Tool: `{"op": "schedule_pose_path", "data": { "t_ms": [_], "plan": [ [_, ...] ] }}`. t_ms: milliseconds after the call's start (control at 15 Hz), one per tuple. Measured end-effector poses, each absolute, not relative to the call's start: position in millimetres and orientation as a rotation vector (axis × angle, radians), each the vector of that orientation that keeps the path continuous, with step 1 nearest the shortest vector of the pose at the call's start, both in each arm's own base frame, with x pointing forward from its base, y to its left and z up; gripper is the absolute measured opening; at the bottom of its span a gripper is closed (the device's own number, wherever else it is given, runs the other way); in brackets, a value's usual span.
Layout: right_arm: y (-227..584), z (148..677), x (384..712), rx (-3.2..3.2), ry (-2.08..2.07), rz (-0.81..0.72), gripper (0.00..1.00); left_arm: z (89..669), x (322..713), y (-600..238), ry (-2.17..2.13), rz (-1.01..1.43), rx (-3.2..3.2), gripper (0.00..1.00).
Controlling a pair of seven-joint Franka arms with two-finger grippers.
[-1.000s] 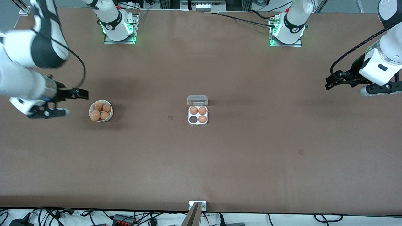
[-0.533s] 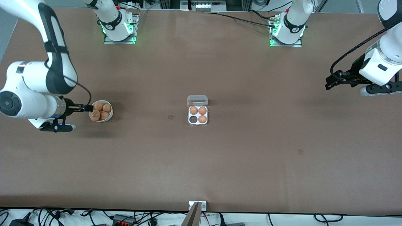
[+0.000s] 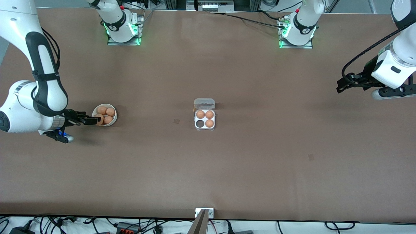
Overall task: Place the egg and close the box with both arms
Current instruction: 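Close the right gripper around one brown egg in the bowl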
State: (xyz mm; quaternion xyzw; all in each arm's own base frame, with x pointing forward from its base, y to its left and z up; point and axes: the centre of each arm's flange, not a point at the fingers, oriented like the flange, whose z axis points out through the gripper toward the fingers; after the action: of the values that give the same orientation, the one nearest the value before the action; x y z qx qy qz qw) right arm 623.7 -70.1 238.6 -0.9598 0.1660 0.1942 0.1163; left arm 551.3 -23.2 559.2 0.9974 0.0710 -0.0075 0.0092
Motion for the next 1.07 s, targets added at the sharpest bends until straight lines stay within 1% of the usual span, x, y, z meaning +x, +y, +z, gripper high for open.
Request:
{"op": "schedule_pose_path", "data": {
  "t_ms": [667, 733, 800, 933, 1067],
  "plan": [
    [-86, 211, 628, -2.763, 0.569, 0.549, 1.0, 559, 551, -23, 0.222, -0.023, 3.115, 1.0],
    [-86, 211, 629, -2.763, 0.569, 0.548, 0.95, 559, 551, -23, 0.222, -0.023, 3.115, 1.0],
    [-86, 211, 629, -2.762, 0.568, 0.549, 0.95, 559, 551, -23, 0.222, -0.023, 3.115, 1.0],
    [-85, 211, 629, -2.761, 0.569, 0.549, 0.86, 559, 551, -23, 0.222, -0.023, 3.115, 1.0],
    [-85, 211, 629, -2.759, 0.569, 0.548, 0.85, 559, 551, -23, 0.222, -0.023, 3.115, 1.0]
  ]
}}
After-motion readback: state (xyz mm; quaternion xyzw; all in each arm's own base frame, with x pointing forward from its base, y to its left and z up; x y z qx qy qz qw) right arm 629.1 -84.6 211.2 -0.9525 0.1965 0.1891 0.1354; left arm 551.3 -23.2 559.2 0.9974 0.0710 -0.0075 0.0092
